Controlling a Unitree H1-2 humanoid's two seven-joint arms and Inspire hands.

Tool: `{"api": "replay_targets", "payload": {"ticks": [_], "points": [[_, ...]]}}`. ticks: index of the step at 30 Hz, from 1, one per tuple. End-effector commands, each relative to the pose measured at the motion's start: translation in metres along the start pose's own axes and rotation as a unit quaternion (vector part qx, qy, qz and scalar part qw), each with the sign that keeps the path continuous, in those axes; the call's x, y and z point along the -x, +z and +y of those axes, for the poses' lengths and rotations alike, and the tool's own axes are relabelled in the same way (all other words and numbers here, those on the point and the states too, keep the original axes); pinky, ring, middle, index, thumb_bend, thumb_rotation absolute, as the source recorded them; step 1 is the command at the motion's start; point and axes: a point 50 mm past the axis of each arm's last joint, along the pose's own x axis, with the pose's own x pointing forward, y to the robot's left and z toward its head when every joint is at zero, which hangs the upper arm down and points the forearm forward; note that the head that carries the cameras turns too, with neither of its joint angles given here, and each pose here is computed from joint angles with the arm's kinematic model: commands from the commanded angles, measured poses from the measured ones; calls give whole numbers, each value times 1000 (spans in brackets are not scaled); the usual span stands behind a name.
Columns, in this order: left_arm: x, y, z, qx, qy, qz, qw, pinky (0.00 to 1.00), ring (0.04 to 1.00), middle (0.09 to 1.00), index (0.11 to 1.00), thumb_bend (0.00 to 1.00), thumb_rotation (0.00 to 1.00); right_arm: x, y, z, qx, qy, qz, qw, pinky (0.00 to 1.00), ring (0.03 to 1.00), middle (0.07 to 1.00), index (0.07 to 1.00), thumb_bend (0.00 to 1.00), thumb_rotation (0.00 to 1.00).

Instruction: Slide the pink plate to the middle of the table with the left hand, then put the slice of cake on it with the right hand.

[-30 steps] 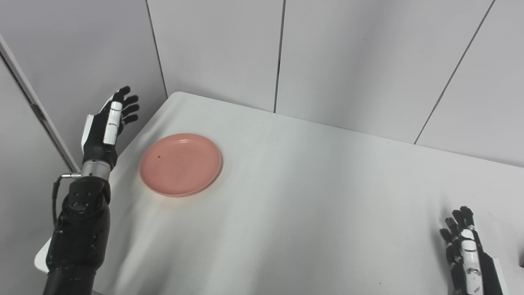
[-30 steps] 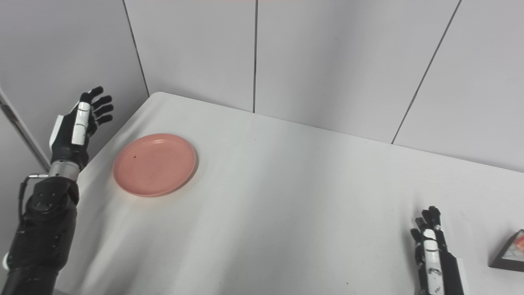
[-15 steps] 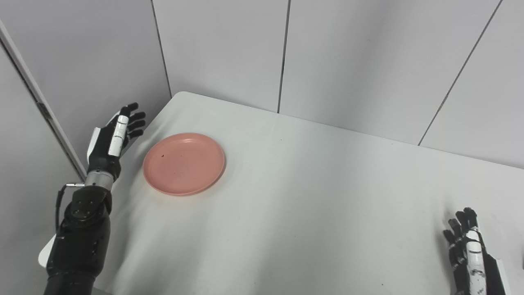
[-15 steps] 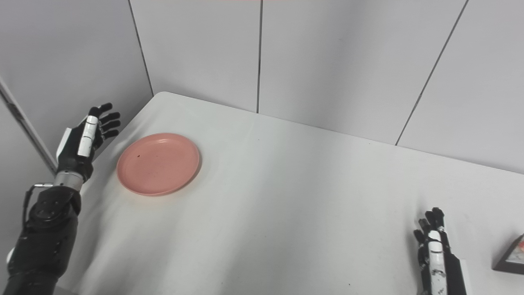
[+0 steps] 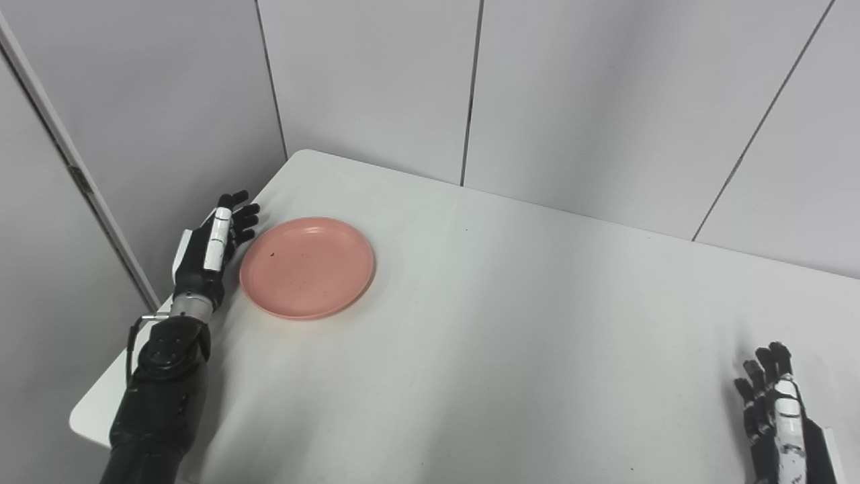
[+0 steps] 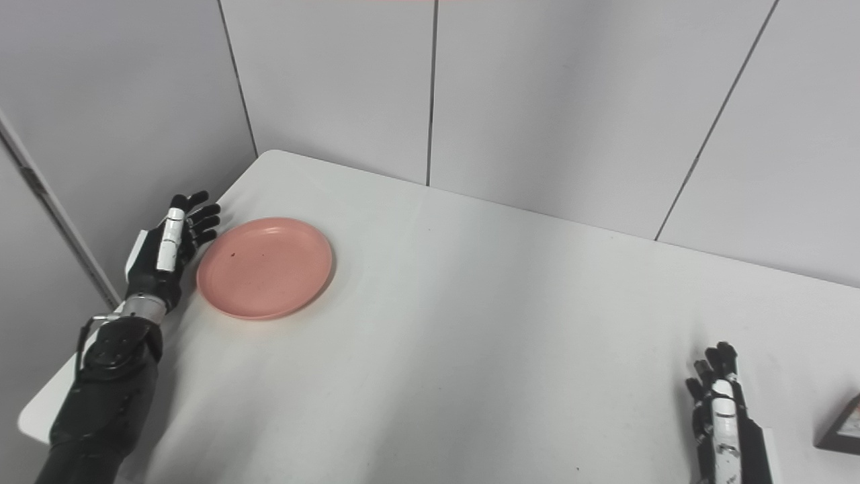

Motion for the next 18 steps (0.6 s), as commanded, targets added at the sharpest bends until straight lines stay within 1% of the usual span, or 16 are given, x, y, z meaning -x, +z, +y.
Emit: {"api": "replay_targets", "payload": {"ticks": [1,4,9,12,16,18], "points": [[-9,5,-8,-3,-9,-15,1000,910,866,819,833,790,1000,7,-8,1,-3,1,-5,1000,1000,1000,1000,1000,425,935],[-9,-1,-15,27,-15,-11,999,916,868,826,839,780,995,8,-8,1,-6,2,-4,1000,1000,1000,1000,1000,425,937],[-10,-6,-29,86,-27,-16,996,902,869,833,831,813,947,6,-11,0,-3,2,-4,1000,1000,1000,1000,1000,434,950],[-10,-6,-40,117,-36,-14,992,916,878,839,836,827,953,6,-11,1,-5,1,-6,1000,1000,1000,1000,1000,423,948],[-10,-10,-54,152,-48,-7,987,894,870,842,841,847,947,6,-10,2,-5,2,-8,1000,1000,1000,1000,1000,421,966],[-9,-10,-60,172,-54,-6,984,879,862,835,833,844,940,5,-10,3,-9,2,-9,1000,1000,1000,1000,1000,410,956]]}}
